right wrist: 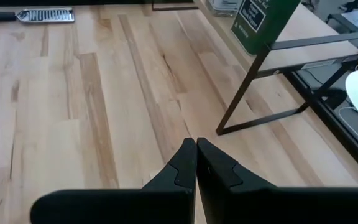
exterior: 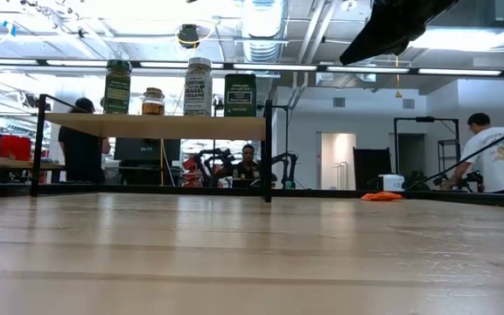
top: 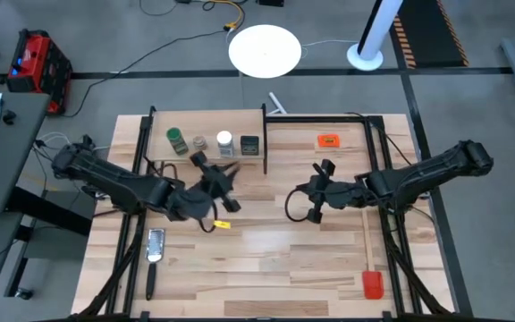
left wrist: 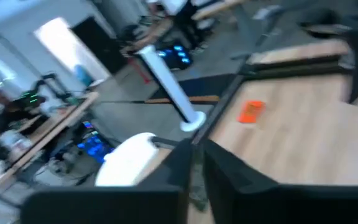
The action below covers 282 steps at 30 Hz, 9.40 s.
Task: Shelf spices
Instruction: Remove the green seasoning bottle from the shelf
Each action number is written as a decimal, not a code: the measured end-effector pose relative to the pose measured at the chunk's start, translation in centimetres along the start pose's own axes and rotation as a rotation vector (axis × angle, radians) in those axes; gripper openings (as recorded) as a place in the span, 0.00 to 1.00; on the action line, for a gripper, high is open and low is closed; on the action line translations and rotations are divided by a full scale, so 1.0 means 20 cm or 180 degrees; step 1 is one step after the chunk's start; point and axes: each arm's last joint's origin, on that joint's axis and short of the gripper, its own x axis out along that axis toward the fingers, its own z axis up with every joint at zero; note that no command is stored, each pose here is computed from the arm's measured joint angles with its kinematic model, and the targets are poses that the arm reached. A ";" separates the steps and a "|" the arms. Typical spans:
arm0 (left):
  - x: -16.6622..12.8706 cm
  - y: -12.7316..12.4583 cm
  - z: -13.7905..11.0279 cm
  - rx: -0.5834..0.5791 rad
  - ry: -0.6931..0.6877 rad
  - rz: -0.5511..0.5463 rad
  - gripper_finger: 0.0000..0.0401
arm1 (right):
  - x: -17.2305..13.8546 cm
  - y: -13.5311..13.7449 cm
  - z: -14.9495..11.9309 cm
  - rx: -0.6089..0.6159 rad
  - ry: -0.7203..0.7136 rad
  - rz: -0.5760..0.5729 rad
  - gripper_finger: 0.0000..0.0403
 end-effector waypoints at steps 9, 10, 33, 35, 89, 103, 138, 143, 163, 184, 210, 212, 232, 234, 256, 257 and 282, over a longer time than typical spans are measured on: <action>-0.08 0.36 0.06 -0.0602 -0.0158 0.0249 0.00 | 0.00 0.00 -0.01 -0.0008 0.0034 -0.0018 0.04; -0.08 0.41 0.06 -0.0674 -0.0167 0.0303 0.00 | 0.00 0.00 -0.01 -0.0006 0.0033 -0.0020 0.04; 0.07 0.79 -0.20 -0.1407 0.0698 0.0689 0.00 | 0.05 -0.02 -0.01 0.0025 0.0087 -0.0118 0.04; 0.08 0.81 -0.22 -0.1379 0.0808 0.0719 0.00 | 0.06 -0.01 -0.03 -0.0004 0.0130 -0.0126 0.04; 0.29 0.91 -0.47 -0.1221 0.2252 0.0370 0.00 | 0.07 -0.02 -0.03 0.0037 0.0070 -0.0165 0.04; 0.19 0.98 -0.25 -0.1222 0.1808 -0.0097 0.00 | 0.07 -0.02 -0.03 0.0035 0.0073 -0.0166 0.04; -0.13 0.76 -0.34 -0.0765 0.2655 -0.0335 0.00 | 0.06 -0.02 -0.03 0.0084 0.0094 -0.0147 0.04; -0.12 0.76 -0.34 -0.0753 0.2563 -0.0209 0.00 | 0.06 -0.02 -0.04 0.0073 0.0107 -0.0149 0.04; -0.10 0.76 -0.32 -0.0739 0.2300 -0.0003 0.00 | 0.06 -0.02 -0.04 0.0067 0.0114 -0.0152 0.04; -0.05 0.73 -0.40 -0.0701 0.2409 0.0259 0.00 | 0.06 -0.02 -0.04 0.0064 0.0117 -0.0153 0.04; -0.04 0.73 -0.41 -0.0808 0.2517 0.0090 0.00 | 0.06 -0.02 -0.05 0.0050 0.0167 -0.0165 0.04; -0.05 0.71 -0.39 -0.0889 0.2486 -0.0243 0.00 | 0.06 -0.02 -0.05 0.0048 0.0173 -0.0166 0.04; 0.06 0.90 -0.29 -0.1055 0.2029 0.0481 0.00 | 0.07 -0.02 -0.05 0.0058 0.0173 -0.0170 0.04; 0.09 0.91 -0.31 -0.1020 0.2107 0.0526 0.00 | 0.07 -0.02 -0.05 0.0059 0.0171 -0.0170 0.04; 0.22 0.89 -0.36 -0.0843 0.2538 0.0332 0.00 | 0.06 -0.02 -0.05 0.0050 0.0174 -0.0165 0.04; 0.21 0.89 -0.36 -0.0843 0.2562 0.0338 0.00 | 0.06 -0.02 -0.05 0.0049 0.0175 -0.0166 0.04; 0.21 0.87 -0.36 -0.0787 0.2589 0.0127 0.00 | 0.06 -0.02 -0.05 0.0038 0.0193 -0.0170 0.04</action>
